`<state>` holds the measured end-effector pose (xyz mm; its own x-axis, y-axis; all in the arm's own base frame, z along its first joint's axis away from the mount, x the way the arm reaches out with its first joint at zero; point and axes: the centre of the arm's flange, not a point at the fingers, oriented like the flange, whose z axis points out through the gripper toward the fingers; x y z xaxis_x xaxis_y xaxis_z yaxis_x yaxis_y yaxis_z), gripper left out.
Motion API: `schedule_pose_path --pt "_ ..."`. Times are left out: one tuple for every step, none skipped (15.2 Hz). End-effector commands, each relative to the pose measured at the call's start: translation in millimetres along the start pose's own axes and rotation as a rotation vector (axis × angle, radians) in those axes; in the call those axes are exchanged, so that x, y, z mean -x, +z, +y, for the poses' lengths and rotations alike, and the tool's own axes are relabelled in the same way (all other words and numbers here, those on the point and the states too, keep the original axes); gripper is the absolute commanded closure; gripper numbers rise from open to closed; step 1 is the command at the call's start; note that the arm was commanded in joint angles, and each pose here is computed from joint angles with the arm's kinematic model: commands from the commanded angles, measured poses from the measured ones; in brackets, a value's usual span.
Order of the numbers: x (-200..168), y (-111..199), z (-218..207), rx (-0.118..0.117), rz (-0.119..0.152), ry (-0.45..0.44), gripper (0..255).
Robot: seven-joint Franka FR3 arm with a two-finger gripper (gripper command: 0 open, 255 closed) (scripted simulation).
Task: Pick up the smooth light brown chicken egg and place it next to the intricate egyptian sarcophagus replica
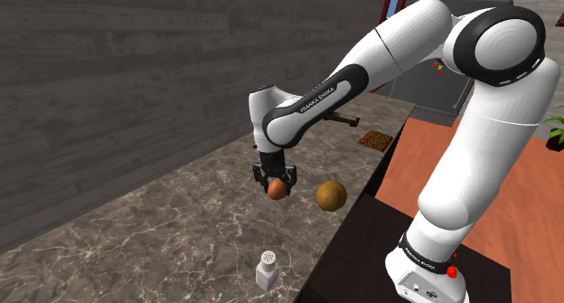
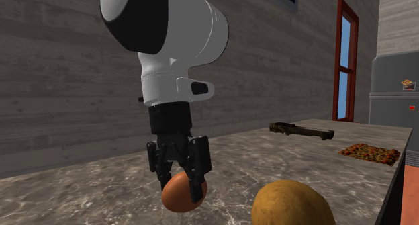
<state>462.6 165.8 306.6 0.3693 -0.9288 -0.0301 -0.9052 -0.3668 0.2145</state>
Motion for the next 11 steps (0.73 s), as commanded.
schedule_pose_path --pt "0 0 0 0.000 0.000 0.000 255" --pt "0 0 0 0.000 0.000 0.000 255" --pt "0 0 0 0.000 0.000 0.000 255" --pt "0 -5 1 0.000 0.000 0.000 255" --pt "0 -10 2 0.000 0.000 0.000 255" --pt "0 -15 3 0.000 0.000 0.000 255" --pt "1 -20 4 0.000 0.000 0.000 255" --pt "1 -26 6 0.000 0.000 0.000 255" --pt "1 -31 7 0.000 0.000 0.000 255" --pt "1 -36 8 0.000 0.000 0.000 255" --pt "1 -41 9 0.000 0.000 0.000 255"
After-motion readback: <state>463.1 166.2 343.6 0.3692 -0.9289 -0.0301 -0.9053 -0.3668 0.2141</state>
